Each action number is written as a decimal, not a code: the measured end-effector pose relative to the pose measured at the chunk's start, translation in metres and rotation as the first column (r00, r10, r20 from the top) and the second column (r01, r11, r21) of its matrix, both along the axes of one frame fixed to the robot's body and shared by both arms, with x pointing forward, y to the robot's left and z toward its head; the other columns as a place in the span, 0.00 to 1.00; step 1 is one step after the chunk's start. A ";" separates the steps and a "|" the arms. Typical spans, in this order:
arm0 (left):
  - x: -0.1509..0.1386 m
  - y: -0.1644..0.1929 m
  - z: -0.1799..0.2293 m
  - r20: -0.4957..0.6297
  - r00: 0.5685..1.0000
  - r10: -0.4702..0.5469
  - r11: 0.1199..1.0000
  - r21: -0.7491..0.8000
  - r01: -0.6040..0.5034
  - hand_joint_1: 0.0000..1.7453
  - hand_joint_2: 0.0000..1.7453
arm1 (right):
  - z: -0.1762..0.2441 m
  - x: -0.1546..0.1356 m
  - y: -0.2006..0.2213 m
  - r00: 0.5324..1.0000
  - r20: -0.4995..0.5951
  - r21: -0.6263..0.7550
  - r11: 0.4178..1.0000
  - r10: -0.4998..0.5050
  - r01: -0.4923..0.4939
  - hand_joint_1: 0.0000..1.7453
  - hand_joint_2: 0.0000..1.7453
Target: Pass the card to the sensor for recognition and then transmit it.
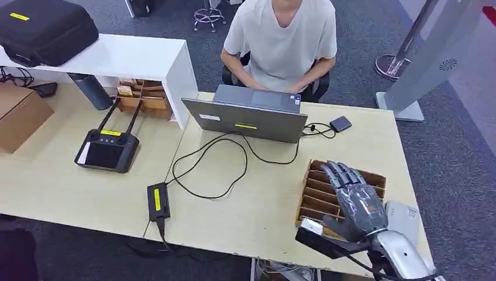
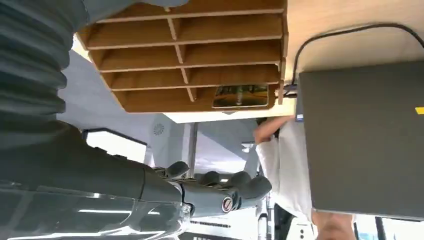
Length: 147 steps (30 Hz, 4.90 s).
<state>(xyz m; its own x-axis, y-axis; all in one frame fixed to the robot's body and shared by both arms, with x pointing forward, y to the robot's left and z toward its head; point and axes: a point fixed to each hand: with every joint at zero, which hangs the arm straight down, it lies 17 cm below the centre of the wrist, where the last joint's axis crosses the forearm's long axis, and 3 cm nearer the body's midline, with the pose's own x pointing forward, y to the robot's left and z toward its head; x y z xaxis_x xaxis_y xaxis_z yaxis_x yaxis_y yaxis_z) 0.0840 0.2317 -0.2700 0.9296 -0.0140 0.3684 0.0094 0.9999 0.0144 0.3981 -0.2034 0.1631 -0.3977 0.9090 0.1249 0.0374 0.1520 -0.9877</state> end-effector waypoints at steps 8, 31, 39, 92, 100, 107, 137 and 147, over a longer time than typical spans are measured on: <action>0.002 0.002 0.000 0.003 1.000 0.029 1.000 -0.002 -0.029 0.00 1.00 | 0.001 -0.027 -0.002 1.000 -0.013 0.020 0.999 0.025 -0.025 0.00 1.00; 0.008 0.002 0.001 0.017 0.998 0.067 0.998 0.007 -0.067 0.00 1.00 | -0.022 -0.070 0.014 1.000 0.000 0.199 0.980 -0.026 0.025 0.00 1.00; 0.008 0.001 0.002 0.019 0.998 0.059 0.998 0.014 -0.059 0.00 1.00 | -0.039 -0.069 0.023 0.998 -0.032 0.228 0.972 -0.049 0.056 0.00 1.00; 0.040 0.003 0.011 0.126 0.991 -0.047 0.988 0.153 0.027 0.00 1.00 | -0.073 -0.046 0.047 0.996 -0.067 0.278 0.958 -0.056 0.072 0.00 1.00; 0.045 0.001 0.012 0.127 0.990 -0.059 0.988 0.151 0.040 0.00 1.00 | -0.079 -0.044 0.060 0.997 -0.077 0.275 0.960 -0.028 0.049 0.00 1.00; 0.047 0.000 0.013 0.129 0.989 -0.065 0.988 0.151 0.045 0.00 1.00 | -0.087 -0.044 0.063 0.995 -0.099 0.270 0.962 -0.023 0.049 0.00 1.00; 0.047 0.002 0.013 0.131 0.988 -0.080 0.986 0.158 0.059 0.00 1.00 | -0.094 -0.045 0.062 0.992 -0.119 0.259 0.964 -0.030 0.060 0.83 1.00; 0.049 0.000 0.014 0.133 0.988 -0.083 0.985 0.158 0.062 0.00 1.00 | -0.094 -0.043 0.061 0.992 -0.122 0.256 0.964 -0.035 0.066 0.77 1.00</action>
<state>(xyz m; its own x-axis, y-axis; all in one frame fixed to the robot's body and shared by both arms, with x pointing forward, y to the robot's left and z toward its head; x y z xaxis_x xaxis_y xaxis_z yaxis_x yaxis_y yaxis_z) 0.1330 0.2319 -0.2565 0.8641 -0.1456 0.4818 0.0688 0.9824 0.1735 0.3548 -0.1420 0.0695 -0.3210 0.8578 0.4014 -0.0606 0.4044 -0.9126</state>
